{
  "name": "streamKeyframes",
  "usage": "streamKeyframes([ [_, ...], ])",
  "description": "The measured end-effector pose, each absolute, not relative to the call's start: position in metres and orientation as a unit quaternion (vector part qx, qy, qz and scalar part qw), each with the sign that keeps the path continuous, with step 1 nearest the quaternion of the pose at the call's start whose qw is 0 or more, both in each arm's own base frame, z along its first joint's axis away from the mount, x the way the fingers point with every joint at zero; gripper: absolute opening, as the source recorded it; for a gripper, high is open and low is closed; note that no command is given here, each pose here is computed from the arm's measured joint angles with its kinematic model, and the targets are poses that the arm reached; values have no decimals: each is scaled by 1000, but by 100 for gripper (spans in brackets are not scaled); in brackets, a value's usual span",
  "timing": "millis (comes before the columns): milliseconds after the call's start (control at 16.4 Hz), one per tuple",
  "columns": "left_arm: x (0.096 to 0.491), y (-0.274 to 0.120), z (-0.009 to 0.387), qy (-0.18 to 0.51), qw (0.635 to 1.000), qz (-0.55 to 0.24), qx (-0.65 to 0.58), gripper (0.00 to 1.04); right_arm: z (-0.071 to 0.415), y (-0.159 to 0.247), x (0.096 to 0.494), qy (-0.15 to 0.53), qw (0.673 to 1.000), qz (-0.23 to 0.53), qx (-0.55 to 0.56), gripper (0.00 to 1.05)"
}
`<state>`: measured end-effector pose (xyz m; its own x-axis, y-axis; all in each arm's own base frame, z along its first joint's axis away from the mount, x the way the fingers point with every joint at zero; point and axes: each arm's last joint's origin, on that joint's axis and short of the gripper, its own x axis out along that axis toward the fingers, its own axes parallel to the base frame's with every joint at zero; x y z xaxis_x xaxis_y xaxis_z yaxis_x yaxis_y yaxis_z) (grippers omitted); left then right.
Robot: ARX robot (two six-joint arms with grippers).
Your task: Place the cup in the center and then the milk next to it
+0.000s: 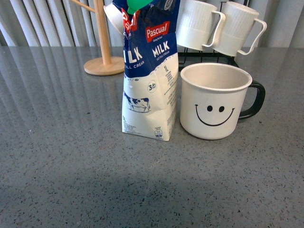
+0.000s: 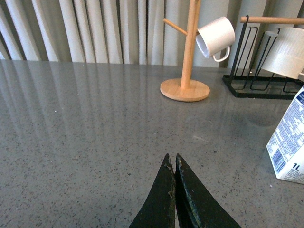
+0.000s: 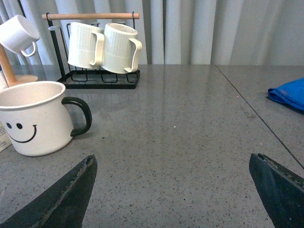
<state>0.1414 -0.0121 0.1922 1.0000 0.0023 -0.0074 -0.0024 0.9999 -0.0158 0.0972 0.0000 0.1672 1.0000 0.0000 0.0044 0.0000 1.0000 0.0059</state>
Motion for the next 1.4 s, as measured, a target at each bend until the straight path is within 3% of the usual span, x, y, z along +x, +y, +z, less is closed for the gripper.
streamKeyframes([
  [1405, 97, 0, 167, 2, 1000, 0, -8, 1, 167, 0, 97, -2, 1000, 0, 3, 98],
])
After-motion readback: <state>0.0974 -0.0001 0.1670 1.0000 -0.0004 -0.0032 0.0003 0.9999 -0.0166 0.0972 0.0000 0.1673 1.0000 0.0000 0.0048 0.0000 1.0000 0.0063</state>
